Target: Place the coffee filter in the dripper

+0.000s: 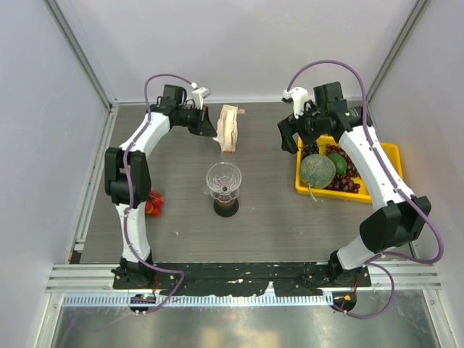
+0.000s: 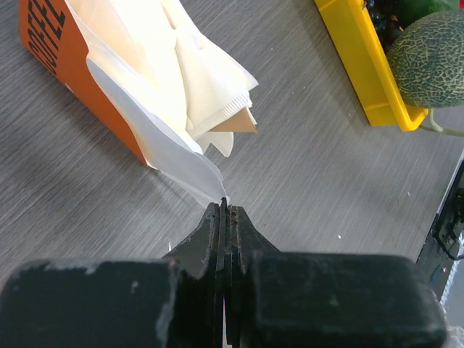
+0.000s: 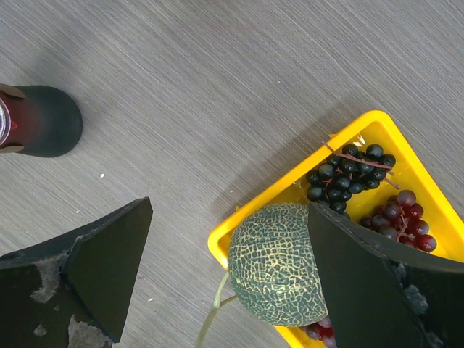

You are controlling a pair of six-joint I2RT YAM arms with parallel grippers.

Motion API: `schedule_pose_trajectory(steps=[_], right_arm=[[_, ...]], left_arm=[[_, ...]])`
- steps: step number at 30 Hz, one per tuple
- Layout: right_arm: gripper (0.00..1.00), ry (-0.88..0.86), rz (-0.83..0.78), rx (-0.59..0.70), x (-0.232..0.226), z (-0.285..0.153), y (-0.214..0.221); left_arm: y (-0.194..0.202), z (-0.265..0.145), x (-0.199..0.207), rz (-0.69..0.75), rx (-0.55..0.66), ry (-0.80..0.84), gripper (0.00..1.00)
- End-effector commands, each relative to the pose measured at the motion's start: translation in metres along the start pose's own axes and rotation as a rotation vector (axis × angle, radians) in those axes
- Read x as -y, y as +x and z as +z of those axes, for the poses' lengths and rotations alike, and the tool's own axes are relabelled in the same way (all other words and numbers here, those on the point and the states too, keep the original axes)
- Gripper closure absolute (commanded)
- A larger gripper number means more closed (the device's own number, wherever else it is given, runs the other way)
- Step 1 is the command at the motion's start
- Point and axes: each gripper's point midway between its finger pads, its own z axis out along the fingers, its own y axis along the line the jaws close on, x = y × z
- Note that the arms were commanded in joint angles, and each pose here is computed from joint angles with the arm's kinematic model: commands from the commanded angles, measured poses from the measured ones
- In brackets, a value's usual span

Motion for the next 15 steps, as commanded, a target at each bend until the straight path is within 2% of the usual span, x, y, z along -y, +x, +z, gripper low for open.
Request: schedule_pose_trajectory(steps=[1, 8, 15], right_arm=[[0.04, 0.003, -0.027, 0.063, -0.001, -0.014, -0.020], [0.04, -0.038, -0.045, 0.117, -0.009, -0.020, -0.033], [0.04, -0.115, -0.108, 0.276, -0.027, -0.040, -0.066]], left_arm=[[-0.032, -0.041, 0.031, 0.104, 0.067, -0.003, 1.00], [-0.026, -0.084, 0.067, 0.296, 0.021, 0.019, 1.00], [-0.046, -0.127, 0.113, 0.451, 0.064, 0.069, 1.00]])
